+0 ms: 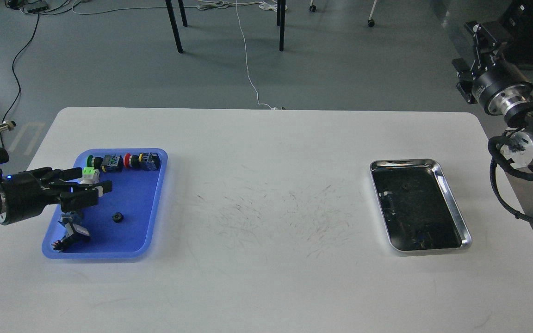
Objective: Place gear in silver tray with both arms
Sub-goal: 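Move the left gripper down into the blue tray over the gears, then close the left gripper on a small black gear in the blue tray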
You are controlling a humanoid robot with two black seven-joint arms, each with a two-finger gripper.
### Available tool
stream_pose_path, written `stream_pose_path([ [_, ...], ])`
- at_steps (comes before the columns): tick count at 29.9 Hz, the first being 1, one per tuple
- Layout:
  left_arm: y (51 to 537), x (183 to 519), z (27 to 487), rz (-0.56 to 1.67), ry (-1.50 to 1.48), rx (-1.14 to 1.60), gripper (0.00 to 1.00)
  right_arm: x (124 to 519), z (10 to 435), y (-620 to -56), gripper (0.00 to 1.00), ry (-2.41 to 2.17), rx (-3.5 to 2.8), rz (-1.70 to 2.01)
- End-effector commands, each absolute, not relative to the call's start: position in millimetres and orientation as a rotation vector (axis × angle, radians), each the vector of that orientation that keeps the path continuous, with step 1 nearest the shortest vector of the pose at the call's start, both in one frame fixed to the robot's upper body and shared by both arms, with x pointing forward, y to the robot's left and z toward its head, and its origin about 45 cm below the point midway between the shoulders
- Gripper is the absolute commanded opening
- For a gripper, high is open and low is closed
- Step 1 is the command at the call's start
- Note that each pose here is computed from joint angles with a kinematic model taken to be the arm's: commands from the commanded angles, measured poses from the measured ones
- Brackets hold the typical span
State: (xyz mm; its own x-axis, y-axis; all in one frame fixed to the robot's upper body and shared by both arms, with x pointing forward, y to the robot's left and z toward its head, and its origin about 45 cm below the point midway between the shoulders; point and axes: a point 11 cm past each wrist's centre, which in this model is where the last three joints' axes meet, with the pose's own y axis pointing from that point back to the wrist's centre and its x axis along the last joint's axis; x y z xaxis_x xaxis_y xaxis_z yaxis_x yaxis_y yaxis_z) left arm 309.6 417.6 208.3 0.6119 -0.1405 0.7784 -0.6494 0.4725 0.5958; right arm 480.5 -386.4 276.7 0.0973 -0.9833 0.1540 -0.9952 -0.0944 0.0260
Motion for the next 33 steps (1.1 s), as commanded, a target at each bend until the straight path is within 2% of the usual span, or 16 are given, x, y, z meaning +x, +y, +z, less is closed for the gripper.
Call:
stream_pose_path([
  [1,403.6,310.3,202.1,0.297,-1.02,1.047,0.98,480.1,277.5,-388.5,0.87,-2.028,2.229,0.149],
  [6,396.5,311.5,197.9,0.219,-1.198,1.043,0.98,479.8,277.6,-389.8,0.87,-2.029,2.225,0.15],
  [16,409.7,306.3,184.1,0.148,-1.226,1.101,0.96,480.6,279.1,-389.1,0.87,-2.025,2.225,0.159],
  [26,408.9,293.9,154.6,0.153,-1.187,1.088,0.84,481.1,280.3,-389.1,0.87,-2.021,2.223,0.17],
  [33,404.3,300.0,141.6,0.168,-1.169,1.09,0.79,480.5,278.6,-389.1,0.87,-2.012,2.219,0.172],
])
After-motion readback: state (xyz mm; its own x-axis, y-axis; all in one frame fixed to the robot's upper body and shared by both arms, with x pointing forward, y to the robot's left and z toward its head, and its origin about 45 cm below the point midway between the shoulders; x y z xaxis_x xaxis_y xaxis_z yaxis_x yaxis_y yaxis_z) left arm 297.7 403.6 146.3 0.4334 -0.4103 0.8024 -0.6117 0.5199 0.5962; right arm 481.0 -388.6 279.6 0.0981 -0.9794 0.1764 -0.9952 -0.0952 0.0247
